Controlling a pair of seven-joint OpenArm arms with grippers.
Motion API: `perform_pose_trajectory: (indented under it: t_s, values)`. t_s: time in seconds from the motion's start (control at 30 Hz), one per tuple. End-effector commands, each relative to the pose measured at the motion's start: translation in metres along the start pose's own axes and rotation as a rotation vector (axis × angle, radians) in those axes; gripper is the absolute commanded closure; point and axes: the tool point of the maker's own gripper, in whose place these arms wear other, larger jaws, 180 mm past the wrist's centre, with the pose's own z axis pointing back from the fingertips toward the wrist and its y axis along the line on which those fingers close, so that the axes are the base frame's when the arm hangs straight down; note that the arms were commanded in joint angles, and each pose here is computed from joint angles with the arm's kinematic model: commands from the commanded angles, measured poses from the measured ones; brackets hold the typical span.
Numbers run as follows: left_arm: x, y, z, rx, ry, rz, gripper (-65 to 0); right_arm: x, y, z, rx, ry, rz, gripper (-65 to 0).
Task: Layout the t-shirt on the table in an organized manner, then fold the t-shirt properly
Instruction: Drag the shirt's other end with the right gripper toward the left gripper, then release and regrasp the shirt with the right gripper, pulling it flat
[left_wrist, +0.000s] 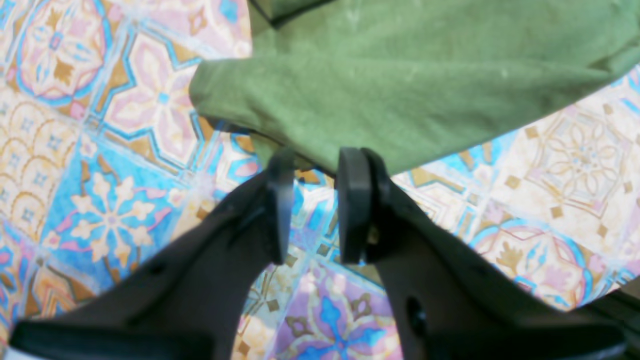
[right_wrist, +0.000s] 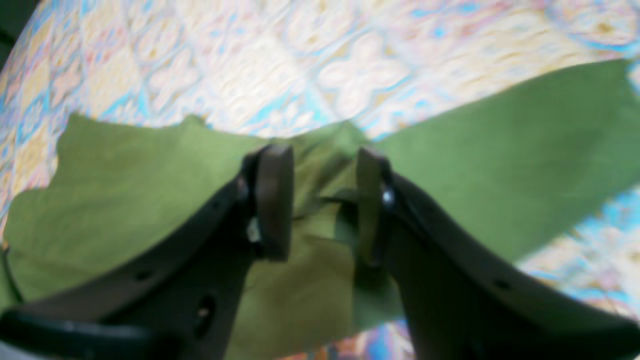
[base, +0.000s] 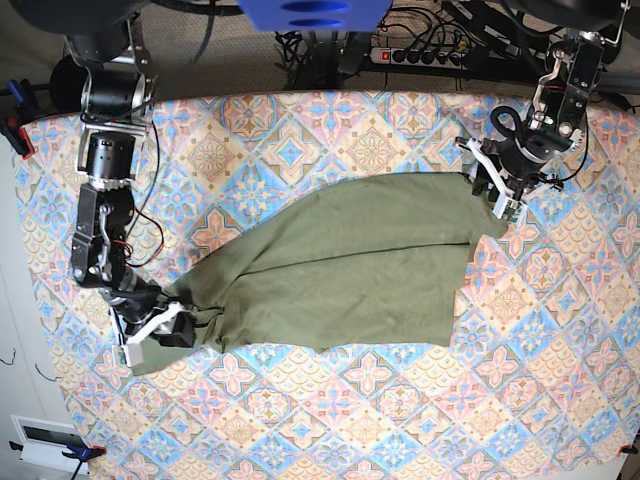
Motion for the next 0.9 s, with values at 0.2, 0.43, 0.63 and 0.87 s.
perform_pose_trajectory:
  t_s: [0.2, 0.43, 0.63, 0.87]
  values:
    - [0.012, 0.005, 0.004, 0.012, -0.037, -0.019, -14.1, -0.004, -0.030, 0.013, -0.061, -0.062, -0.073, -21.0]
    - [0.012, 0.005, 0.004, 0.012, -0.037, -0.019, -14.1, -0.026, -0.084, 0.031, -0.234, 0.001, -0.065, -21.1]
    - [0.013, 0.005, 0.004, 0.013, -0.040, -0.019, -14.1, -0.028, -0.088, 0.033, -0.250, 0.009, -0.060, -21.1]
    - [0.014, 0.006, 0.004, 0.014, -0.040, -0.023, -14.1, -0.030, -0.088, 0.031, -0.248, 0.015, -0.064, -21.1]
